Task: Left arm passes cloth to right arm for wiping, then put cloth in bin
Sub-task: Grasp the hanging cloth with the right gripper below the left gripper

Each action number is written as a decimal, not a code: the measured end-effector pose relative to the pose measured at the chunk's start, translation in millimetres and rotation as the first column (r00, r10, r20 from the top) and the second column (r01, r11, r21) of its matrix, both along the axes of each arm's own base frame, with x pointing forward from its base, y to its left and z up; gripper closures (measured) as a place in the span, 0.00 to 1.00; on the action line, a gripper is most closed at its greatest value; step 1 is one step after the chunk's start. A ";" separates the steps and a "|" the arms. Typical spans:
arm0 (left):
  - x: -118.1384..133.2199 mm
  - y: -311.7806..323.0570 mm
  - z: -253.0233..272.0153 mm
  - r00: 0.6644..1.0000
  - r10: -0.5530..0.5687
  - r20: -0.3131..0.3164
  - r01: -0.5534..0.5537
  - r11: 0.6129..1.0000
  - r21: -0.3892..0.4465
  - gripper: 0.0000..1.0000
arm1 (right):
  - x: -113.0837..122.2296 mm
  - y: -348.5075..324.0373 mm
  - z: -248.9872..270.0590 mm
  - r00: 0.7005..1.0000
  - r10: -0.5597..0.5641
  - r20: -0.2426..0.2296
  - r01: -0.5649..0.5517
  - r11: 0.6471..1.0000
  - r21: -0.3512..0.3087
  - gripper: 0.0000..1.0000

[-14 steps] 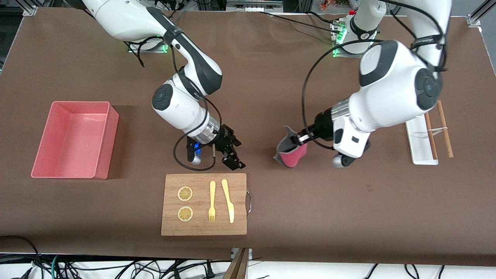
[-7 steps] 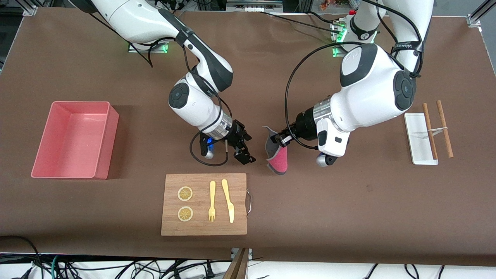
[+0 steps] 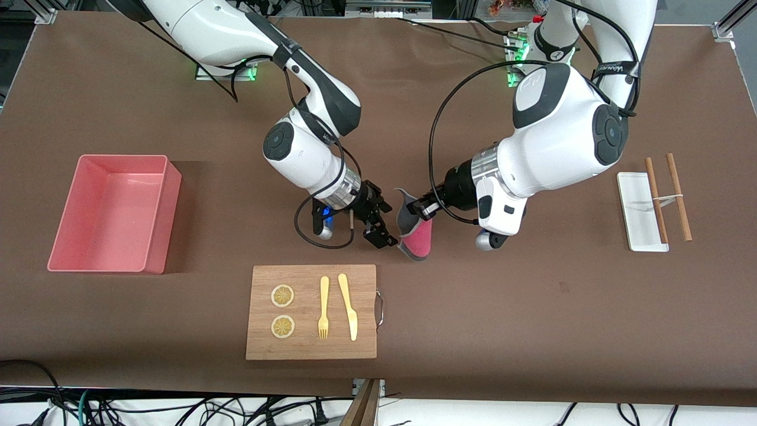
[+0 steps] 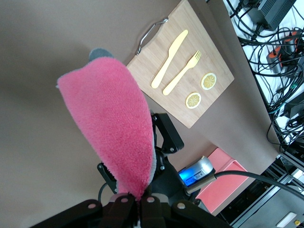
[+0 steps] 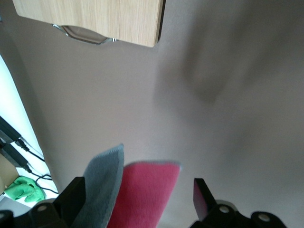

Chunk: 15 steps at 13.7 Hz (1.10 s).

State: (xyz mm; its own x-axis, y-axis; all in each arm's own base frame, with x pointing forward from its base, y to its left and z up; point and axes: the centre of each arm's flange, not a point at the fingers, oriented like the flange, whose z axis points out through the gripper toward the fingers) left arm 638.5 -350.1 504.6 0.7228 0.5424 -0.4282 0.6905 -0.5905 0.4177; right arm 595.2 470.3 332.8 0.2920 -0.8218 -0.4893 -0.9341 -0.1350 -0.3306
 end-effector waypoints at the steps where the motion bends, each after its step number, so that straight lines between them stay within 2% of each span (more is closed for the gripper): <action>1: -3.7 -6.7 0.1 1.000 0.004 -0.011 -0.004 1.000 0.000 0.97 | -0.9 2.4 -0.9 1.000 -0.003 0.008 0.003 1.000 0.006 0.00; 5: -16.4 -28.7 2.0 1.000 0.002 -0.030 -0.002 1.000 0.000 0.97 | -3.9 7.4 -2.6 1.000 -0.003 0.014 0.002 1.000 0.018 0.04; 6: -16.7 -29.1 2.5 1.000 0.003 -0.030 -0.003 1.000 0.000 0.97 | -3.9 7.7 -2.0 1.000 -0.003 0.016 0.003 1.000 0.020 0.10; 13: -17.1 -27.7 6.9 1.000 0.005 -0.025 -0.005 1.000 -0.002 0.97 | -0.9 5.5 0.3 0.999 0.002 0.034 -0.003 1.000 0.022 0.93; 14: -17.1 -27.7 7.1 1.000 0.005 -0.025 -0.005 1.000 -0.002 0.97 | 0.1 4.7 1.0 0.999 0.007 0.040 -0.008 1.000 0.020 0.98; 15: -17.1 -27.7 7.1 1.000 0.005 -0.025 -0.005 1.000 -0.002 0.97 | 0.6 4.2 1.4 0.999 0.011 0.045 -0.012 1.000 0.019 0.98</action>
